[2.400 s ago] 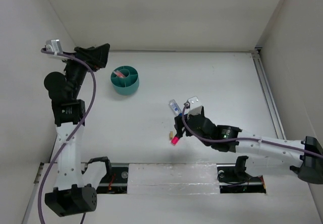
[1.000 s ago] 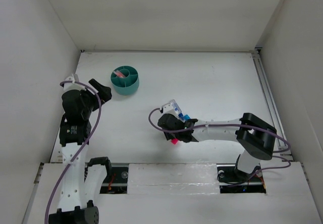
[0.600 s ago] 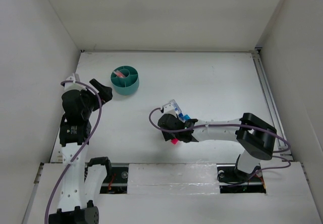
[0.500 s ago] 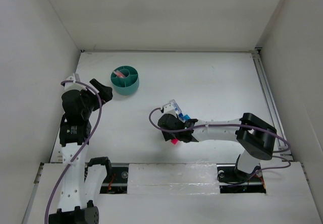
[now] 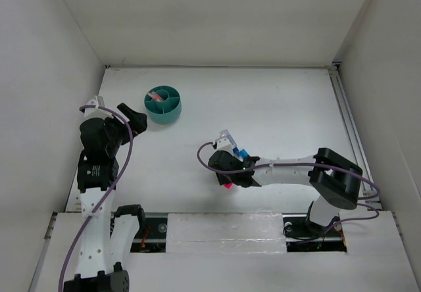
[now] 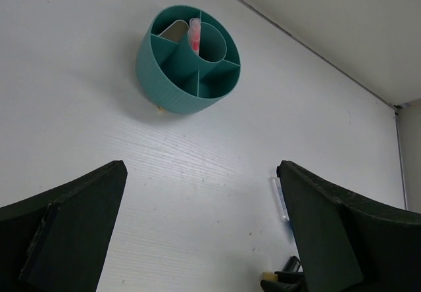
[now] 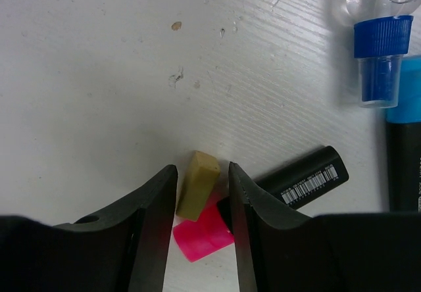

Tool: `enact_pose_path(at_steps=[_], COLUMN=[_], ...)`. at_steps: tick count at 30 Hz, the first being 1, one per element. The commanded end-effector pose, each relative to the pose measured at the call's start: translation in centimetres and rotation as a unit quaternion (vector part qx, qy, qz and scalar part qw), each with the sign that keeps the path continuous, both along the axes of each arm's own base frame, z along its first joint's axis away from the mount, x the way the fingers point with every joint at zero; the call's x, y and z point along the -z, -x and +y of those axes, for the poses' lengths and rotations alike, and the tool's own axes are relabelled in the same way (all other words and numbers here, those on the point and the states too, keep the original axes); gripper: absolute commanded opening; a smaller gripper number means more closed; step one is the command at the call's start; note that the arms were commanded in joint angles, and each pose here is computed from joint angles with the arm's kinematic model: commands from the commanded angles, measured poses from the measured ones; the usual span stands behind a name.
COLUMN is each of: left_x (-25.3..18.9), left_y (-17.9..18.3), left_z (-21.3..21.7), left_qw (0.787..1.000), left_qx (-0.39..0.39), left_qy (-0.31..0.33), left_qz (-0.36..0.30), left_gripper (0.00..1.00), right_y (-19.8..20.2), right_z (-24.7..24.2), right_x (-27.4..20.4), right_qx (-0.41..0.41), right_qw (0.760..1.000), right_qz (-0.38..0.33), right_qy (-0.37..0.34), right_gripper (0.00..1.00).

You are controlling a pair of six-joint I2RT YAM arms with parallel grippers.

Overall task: Sort the stationery into containers
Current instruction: Pick up the stationery from the center of the board.

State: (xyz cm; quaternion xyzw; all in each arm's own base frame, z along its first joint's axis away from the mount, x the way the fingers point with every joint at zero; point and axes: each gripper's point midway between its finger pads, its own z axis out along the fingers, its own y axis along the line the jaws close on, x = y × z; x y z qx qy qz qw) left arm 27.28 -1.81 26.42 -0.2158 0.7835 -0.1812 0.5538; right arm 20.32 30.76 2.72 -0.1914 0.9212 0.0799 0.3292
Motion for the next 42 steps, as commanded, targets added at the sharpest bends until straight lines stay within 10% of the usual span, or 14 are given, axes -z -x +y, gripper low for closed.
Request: enact_pose_path(at_steps=[1, 8, 15, 33, 42], left_x=[-1.0, -1.0, -1.3, -1.2, -1.0], left_y=[-0.1, -0.1, 0.0, -0.1, -0.1], left_z=[-0.3, -0.3, -0.4, 0.7, 0.8], left_qw=[1.0, 1.0, 1.0, 0.999, 0.999], left_qx=[0.012, 0.012, 0.012, -0.016, -0.022], left_qy=[-0.006, -0.006, -0.006, -0.015, -0.012], left_qz=[-0.023, -0.023, -0.028, -0.027, -0.022], left_gripper=[1.0, 1.0, 1.0, 1.0, 1.0], right_y=[-0.2, -0.2, -0.1, -5.1, -16.2], right_z=[0.4, 0.9, 1.2, 9.1, 11.2], right_x=[-1.0, -0.9, -0.8, -13.3, -22.7], right_qx=[0.01, 0.002, -0.001, -0.173, -0.222], right_qw=[1.0, 1.0, 1.0, 0.964, 0.915], right_qz=[-0.006, -0.004, 0.0, -0.143, -0.234], right_qy=[-0.022, -0.029, -0.031, -0.142, -0.243], right_gripper=[0.43, 0.33, 0.0, 0.0, 0.0])
